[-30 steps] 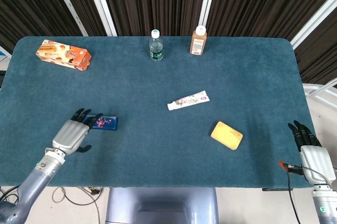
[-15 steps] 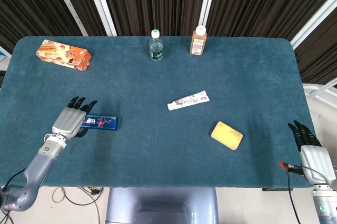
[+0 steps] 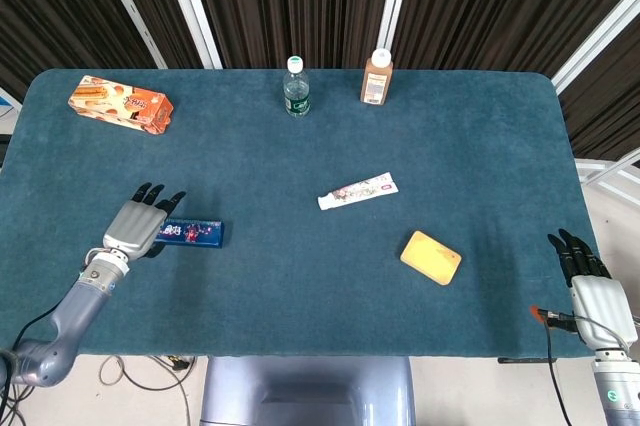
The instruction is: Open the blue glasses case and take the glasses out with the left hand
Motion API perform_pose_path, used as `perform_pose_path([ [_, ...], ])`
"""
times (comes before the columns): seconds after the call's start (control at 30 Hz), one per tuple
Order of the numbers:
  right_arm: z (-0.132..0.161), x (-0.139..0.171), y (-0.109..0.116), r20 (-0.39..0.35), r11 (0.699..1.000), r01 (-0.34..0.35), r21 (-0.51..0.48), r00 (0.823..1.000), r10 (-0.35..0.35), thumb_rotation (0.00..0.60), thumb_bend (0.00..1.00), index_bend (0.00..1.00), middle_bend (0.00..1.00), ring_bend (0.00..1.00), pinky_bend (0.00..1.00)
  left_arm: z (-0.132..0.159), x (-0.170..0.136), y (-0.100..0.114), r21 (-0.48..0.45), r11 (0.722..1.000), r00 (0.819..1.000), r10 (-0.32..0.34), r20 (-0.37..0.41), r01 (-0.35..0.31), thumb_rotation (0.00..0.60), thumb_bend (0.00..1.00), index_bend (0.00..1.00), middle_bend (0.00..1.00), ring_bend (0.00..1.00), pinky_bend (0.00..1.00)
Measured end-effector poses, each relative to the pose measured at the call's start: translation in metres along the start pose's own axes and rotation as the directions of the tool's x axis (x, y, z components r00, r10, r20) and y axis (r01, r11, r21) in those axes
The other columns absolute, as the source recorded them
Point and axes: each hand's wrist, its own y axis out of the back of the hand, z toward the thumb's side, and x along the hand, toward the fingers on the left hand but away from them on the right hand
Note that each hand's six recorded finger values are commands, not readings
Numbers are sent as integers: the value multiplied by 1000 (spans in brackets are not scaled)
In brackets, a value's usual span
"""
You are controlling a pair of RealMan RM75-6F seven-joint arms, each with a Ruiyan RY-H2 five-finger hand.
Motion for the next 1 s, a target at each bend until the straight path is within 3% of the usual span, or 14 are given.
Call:
perform_pose_path([
  [1.0,0,0,0,3,1000,3,1,1000,-3,600,196,0,0,0,187,-10,9,-17,-26,999,1000,-28,-9,28,600,336,47,307,0,29],
])
